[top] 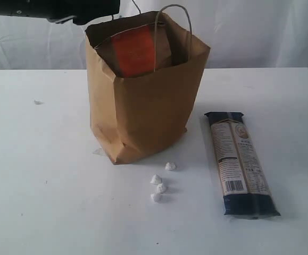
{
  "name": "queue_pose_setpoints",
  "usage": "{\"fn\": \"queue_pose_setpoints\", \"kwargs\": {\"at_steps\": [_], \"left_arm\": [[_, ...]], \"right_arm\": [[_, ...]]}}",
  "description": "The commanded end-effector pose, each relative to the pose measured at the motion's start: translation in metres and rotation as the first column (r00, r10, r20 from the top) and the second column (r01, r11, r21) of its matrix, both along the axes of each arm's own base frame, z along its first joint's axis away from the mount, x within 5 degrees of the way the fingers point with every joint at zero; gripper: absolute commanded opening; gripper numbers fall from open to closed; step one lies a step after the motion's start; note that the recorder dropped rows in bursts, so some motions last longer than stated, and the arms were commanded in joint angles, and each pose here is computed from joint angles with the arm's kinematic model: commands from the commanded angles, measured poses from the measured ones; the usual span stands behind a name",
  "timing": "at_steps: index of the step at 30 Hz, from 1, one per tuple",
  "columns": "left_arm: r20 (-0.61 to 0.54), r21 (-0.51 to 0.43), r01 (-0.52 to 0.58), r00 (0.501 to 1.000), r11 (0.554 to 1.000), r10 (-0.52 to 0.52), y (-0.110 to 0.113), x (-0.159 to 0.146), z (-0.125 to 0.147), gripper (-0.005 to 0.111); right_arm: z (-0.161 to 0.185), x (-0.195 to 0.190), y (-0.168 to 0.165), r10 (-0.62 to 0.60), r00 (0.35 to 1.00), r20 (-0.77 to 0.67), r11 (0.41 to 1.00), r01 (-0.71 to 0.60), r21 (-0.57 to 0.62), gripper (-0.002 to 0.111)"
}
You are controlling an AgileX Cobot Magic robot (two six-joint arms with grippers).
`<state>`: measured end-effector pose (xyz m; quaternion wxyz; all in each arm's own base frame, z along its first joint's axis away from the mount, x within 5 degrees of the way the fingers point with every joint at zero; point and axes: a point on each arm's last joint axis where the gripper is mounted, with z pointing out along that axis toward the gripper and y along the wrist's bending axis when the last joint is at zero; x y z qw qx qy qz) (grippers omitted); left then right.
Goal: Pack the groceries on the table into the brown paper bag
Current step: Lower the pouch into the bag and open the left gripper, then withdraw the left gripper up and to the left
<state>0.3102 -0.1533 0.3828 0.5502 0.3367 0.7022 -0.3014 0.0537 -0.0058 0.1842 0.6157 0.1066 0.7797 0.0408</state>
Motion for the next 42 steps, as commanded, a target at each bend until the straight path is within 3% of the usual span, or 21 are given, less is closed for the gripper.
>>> {"fn": "queue_pose_setpoints", "kwargs": {"at_steps": [1, 5, 11, 16, 21, 24, 27, 30, 34, 35, 37, 40, 42], "left_arm": [[0.019, -0.039, 0.001, 1.0, 0.999, 0.0, 0.002, -0.008, 0.013, 0.058], [0.142, -0.041, -0.091, 0.985, 0.995, 0.096, 0.014, -0.02, 0.038, 0.058], [0.35, -0.042, -0.236, 0.907, 0.971, 0.235, 0.035, -0.043, 0.075, 0.055], [0.462, 0.006, -0.42, 0.806, 0.908, 0.37, 0.052, -0.042, 0.083, 0.033], [0.459, 0.046, -0.597, 0.725, 0.801, 0.514, 0.068, -0.031, 0.053, 0.008], [0.402, 0.095, -0.703, 0.675, 0.705, 0.619, 0.081, -0.026, 0.016, 0.0], [0.333, 0.194, -0.8, 0.597, 0.567, 0.73, 0.097, -0.026, -0.036, 0.0], [0.351, 0.346, -0.854, 0.502, 0.389, 0.791, 0.121, -0.03, -0.089, 0.0], [0.353, 0.535, -0.832, 0.379, 0.147, 0.855, 0.169, -0.046, -0.153, 0.0], [0.335, 0.575, -0.812, 0.349, 0.105, 0.875, 0.181, -0.053, -0.168, 0.0], [0.252, 0.604, -0.795, 0.261, 0.059, 0.932, 0.199, -0.069, -0.19, 0.0], [0.077, 0.531, -0.847, 0.051, 0.002, 0.996, 0.216, -0.086, -0.206, 0.0], [0.054, 0.491, -0.871, -0.009, -0.034, 0.999, 0.222, -0.091, -0.202, 0.0]], "right_arm": [[0.0, 0.0, 0.0, 0.007, 1.0, 0.012, 1.0, -0.007, -0.011, 0.0], [0.0, 0.0, 0.0, 0.007, 1.0, 0.012, 1.0, -0.007, -0.011, 0.0], [0.0, 0.0, 0.0, 0.007, 1.0, 0.012, 1.0, -0.007, -0.011, 0.0], [0.0, 0.0, 0.0, 0.007, 1.0, 0.012, 1.0, -0.007, -0.011, 0.0], [0.0, 0.0, 0.0, 0.007, 1.0, 0.012, 1.0, -0.007, -0.011, 0.0], [0.0, 0.0, 0.0, 0.007, 1.0, 0.012, 1.0, -0.007, -0.011, 0.0], [0.0, 0.0, 0.0, 0.007, 1.0, 0.012, 1.0, -0.007, -0.011, 0.0], [0.0, 0.0, 0.0, 0.007, 1.0, 0.012, 1.0, -0.007, -0.011, 0.0], [0.0, 0.0, 0.0, 0.007, 1.0, 0.012, 1.0, -0.007, -0.011, 0.0], [0.0, 0.0, 0.0, 0.007, 1.0, 0.012, 1.0, -0.007, -0.011, 0.0], [0.0, 0.0, 0.0, 0.007, 1.0, 0.012, 1.0, -0.007, -0.011, 0.0], [0.0, 0.0, 0.0, 0.006, 1.0, 0.008, 1.0, -0.006, -0.01, 0.0], [0.0, 0.0, 0.0, 0.005, 1.0, 0.003, 1.0, -0.005, -0.01, 0.0]]}}
